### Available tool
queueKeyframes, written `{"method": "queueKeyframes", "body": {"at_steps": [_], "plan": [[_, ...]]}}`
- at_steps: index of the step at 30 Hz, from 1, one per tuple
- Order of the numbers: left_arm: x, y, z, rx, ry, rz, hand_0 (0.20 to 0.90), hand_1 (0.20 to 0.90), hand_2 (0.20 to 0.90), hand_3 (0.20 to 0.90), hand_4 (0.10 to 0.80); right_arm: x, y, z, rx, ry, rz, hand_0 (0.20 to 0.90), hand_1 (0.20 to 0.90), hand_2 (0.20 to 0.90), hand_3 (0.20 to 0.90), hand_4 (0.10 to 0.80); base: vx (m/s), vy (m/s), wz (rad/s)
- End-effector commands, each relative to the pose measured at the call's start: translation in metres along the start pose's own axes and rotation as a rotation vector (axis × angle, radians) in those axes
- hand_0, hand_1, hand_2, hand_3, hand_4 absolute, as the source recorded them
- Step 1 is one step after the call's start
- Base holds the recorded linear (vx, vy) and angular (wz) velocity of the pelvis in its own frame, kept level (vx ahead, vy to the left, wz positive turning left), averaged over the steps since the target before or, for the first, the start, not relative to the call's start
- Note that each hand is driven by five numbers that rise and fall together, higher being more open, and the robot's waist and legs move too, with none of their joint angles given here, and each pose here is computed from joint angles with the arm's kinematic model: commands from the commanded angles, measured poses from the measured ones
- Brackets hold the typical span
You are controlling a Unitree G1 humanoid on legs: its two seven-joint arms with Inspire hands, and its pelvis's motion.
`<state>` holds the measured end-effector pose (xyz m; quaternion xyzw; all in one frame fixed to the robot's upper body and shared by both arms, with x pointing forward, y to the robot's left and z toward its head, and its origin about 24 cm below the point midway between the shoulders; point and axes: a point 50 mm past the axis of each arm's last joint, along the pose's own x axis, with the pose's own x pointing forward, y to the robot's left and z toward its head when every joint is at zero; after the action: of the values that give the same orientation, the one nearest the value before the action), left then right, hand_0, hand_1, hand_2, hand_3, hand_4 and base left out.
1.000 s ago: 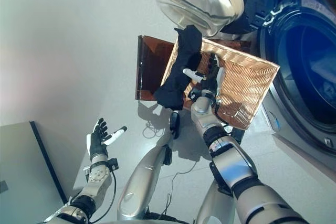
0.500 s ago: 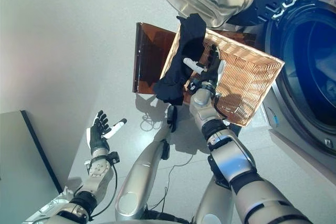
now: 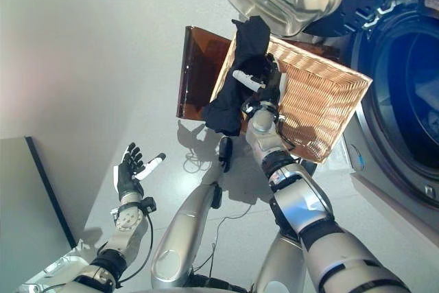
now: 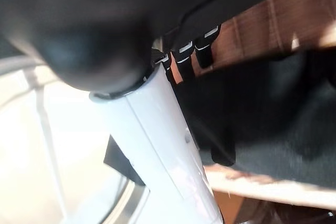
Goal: Pick up the clothes and place them into the washing machine
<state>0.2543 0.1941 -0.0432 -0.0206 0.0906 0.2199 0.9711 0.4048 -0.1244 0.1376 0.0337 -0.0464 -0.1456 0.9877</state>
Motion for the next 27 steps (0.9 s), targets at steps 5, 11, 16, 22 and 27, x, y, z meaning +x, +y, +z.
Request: {"method": "queueKeyframes", "body": {"at_steps": [5,11,16,22,27], "plan": [[0.010,0.026,0.014,0.025,-0.073,0.049,0.900,0.900,0.900,0.900,0.800,-0.017,0.063,0.037,0.094,-0.134,0.222,0.900,0.900,0.900,0.900,0.800,0.008,0.007,0.04],[0.010,0.026,0.012,0.028,-0.060,0.043,0.900,0.900,0.900,0.900,0.800,-0.030,0.074,0.018,0.088,-0.080,0.252,0.900,0.900,0.900,0.900,0.800,0.016,-0.009,0.03],[0.013,0.031,0.020,0.026,-0.095,0.039,0.900,0.900,0.900,0.900,0.800,-0.033,0.079,0.018,0.097,-0.077,0.258,0.900,0.900,0.900,0.900,0.800,0.002,-0.040,0.03],[0.010,0.038,0.018,0.034,-0.090,0.050,0.900,0.900,0.900,0.900,0.800,-0.019,0.066,0.032,0.039,-0.118,0.188,0.900,0.900,0.900,0.900,0.800,0.005,-0.006,0.09],[0.012,0.038,0.017,0.038,-0.085,0.068,0.900,0.900,0.900,0.900,0.800,-0.010,0.058,0.035,-0.072,-0.131,0.129,0.900,0.900,0.900,0.900,0.800,0.009,-0.002,0.09]]}}
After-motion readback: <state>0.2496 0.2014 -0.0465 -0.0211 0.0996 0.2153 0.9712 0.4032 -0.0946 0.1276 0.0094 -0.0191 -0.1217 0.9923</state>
